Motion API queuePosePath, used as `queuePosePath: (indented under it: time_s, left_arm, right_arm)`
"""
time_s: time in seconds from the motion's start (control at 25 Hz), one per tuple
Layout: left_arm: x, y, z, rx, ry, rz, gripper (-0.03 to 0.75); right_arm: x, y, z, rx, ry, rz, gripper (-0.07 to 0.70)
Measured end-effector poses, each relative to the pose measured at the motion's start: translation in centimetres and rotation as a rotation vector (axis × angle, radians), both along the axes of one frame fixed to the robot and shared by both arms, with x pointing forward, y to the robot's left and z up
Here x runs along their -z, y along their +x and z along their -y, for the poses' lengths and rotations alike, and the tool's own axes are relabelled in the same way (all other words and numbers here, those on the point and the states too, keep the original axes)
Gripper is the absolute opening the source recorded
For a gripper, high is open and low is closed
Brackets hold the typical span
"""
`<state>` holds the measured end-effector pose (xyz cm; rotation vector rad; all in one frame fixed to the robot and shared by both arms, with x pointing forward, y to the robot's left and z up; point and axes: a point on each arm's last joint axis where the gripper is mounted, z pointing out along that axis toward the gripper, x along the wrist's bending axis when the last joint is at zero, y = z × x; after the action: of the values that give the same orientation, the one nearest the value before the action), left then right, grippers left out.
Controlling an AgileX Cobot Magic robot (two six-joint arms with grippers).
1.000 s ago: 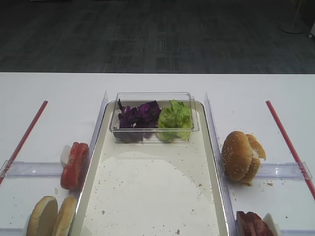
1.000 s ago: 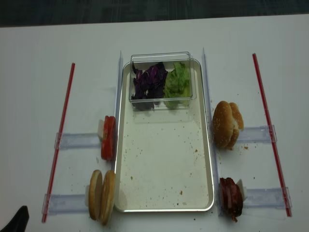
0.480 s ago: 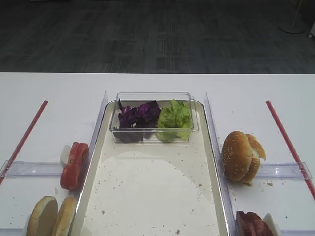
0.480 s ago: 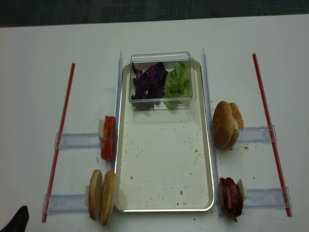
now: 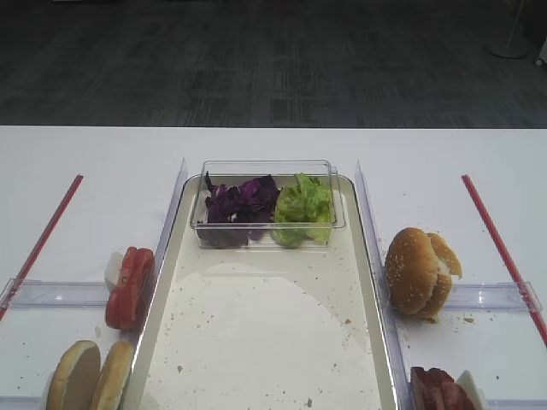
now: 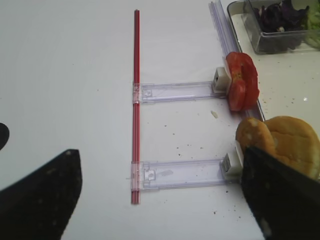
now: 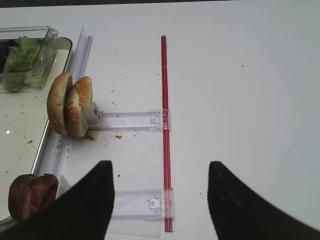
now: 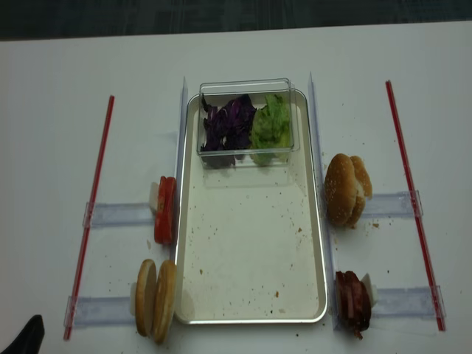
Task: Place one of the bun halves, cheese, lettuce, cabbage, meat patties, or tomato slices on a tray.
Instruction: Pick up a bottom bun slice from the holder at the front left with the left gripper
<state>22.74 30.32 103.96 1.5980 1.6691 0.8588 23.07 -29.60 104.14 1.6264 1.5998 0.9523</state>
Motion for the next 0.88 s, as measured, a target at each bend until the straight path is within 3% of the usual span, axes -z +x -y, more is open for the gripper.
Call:
queuePosePath:
  time_s: [0.2, 0.52, 0.68, 0.88]
  left_arm:
    - [0.1, 2.8, 0.0, 0.002, 0.004, -0.205, 0.598]
    - [2.5, 9.4, -0.1, 0.005, 0.025, -0.683, 0.598]
    - [4.1, 11.5, -0.4, 0.002, 0.065, -0.842, 0.598]
    - [5.4, 12.9, -0.4, -0.002, 0.070, -0.941, 0.598]
  right_arm:
    - [0.0, 0.0, 0.0, 0.000, 0.000, 0.000, 0.445]
    - [0.0, 0.0, 0.0, -0.001, -0.002, 0.000, 0.445]
    - [0.0, 0.0, 0.0, -0.002, -0.003, 0.000, 0.445]
    - [0.0, 0.0, 0.0, -0.002, -0.003, 0.000, 0.445]
